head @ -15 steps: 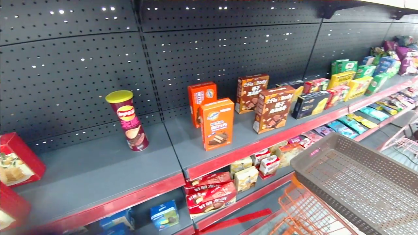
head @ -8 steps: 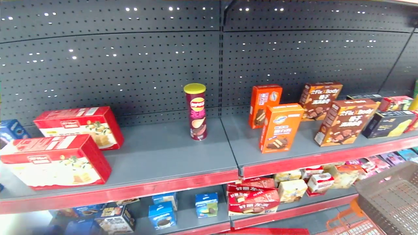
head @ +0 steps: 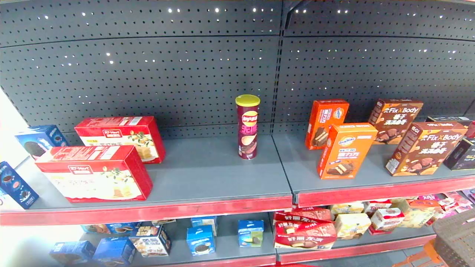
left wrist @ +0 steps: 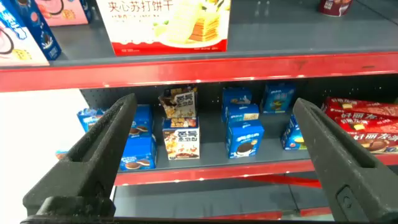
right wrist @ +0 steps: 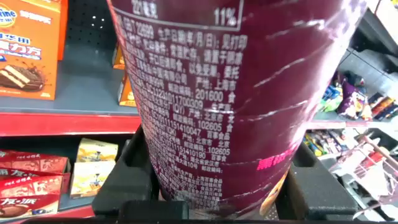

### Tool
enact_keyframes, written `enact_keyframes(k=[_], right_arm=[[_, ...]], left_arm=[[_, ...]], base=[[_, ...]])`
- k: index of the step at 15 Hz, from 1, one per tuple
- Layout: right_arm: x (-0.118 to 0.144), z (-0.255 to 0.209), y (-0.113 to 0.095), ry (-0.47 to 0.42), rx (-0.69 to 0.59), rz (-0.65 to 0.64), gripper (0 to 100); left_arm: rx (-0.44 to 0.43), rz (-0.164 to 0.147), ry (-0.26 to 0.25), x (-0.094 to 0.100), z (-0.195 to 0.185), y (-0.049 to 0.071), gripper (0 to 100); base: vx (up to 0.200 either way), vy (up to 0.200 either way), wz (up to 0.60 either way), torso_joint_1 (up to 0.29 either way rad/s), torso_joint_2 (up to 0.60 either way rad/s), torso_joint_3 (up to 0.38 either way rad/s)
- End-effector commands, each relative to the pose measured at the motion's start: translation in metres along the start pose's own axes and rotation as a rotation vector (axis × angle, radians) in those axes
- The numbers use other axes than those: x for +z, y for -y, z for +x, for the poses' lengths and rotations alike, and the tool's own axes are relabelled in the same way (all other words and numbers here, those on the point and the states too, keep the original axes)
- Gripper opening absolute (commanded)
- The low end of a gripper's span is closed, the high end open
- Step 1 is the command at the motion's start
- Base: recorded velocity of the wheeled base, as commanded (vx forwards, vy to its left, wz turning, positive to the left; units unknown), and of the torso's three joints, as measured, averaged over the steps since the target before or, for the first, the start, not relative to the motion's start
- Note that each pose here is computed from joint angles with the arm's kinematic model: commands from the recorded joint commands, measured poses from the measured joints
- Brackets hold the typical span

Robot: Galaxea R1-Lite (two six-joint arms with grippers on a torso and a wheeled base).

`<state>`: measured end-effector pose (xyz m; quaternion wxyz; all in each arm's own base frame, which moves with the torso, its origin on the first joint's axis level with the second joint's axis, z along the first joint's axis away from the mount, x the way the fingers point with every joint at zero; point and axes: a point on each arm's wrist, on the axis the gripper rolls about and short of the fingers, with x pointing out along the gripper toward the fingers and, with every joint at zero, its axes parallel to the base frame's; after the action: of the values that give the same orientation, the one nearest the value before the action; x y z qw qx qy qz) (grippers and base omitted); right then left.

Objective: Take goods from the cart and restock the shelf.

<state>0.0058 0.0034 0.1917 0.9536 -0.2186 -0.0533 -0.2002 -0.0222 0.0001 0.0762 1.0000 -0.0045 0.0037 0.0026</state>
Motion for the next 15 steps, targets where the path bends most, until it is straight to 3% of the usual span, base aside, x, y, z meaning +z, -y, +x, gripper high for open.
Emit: enact_keyframes(k=[1,15], right_arm=[[0.0000,0.0006,0.0002,-0.002,0.001,0.000,0],[-0.0013,0.0002,-0.0008,0.002,0.016,0.000,0]], left_arm=[[0.001,0.000,0.000,0.0000,0.0000,0.0000,100],[0.001,0.001,0.000,0.0000,0.0000,0.0000,100]], base=[[0.000,0.000,0.00,0.000,0.00,0.000],[0.000,0.000,0.00,0.000,0.00,0.000]])
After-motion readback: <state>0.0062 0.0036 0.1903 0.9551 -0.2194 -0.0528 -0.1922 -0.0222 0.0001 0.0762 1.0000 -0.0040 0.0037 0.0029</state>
